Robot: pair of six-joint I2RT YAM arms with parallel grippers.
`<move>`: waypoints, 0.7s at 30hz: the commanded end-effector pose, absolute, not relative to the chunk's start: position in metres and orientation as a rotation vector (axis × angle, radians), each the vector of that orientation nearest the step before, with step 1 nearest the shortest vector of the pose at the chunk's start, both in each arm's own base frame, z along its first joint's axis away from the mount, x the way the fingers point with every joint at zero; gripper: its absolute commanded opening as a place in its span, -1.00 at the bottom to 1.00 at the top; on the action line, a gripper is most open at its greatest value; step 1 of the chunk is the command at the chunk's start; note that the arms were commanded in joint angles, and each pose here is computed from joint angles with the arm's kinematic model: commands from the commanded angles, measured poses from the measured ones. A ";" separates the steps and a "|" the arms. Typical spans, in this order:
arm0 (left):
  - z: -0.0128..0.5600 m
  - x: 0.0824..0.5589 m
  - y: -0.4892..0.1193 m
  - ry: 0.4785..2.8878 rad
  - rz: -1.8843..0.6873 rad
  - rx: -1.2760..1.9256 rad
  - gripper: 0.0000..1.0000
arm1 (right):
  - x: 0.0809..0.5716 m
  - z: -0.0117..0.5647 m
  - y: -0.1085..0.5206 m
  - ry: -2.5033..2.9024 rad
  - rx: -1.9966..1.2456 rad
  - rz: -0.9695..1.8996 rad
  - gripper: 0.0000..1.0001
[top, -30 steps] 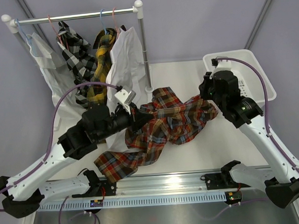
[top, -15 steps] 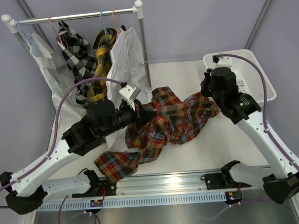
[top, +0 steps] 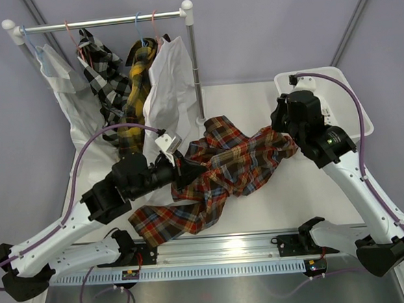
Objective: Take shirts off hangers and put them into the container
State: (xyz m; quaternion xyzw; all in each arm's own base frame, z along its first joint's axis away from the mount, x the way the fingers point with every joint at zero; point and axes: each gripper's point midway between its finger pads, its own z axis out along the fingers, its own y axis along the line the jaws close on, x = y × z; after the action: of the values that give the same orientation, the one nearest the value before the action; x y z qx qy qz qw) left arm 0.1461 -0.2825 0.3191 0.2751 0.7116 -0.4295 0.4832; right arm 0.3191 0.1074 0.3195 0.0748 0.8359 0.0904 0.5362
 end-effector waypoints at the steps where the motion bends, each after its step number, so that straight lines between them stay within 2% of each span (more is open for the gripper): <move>1: 0.318 0.129 -0.276 1.749 -1.081 0.725 -1.00 | 0.331 0.357 0.074 1.838 0.333 0.102 -1.00; 5: 0.347 0.124 -0.285 1.686 -1.131 0.757 -1.00 | 0.337 0.343 0.079 1.865 0.333 0.108 -1.00; 11: 0.335 0.129 -0.299 1.748 -1.123 0.756 -0.98 | 0.345 0.348 0.087 1.874 0.343 0.138 -1.00; 17: 0.338 0.154 -0.295 1.768 -1.011 0.641 -0.83 | 0.359 0.372 0.087 1.839 0.357 0.115 -1.00; 21: 0.338 0.177 -0.291 1.765 -0.885 0.587 -0.82 | 0.365 0.385 0.092 1.827 0.358 0.140 -1.00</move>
State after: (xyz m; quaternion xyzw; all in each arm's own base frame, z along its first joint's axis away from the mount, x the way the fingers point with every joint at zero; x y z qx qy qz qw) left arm 0.1646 -0.2975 0.3281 0.2597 0.7297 -0.3995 0.4904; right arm 0.3520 0.1104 0.3322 0.0989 0.8374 0.0603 0.5342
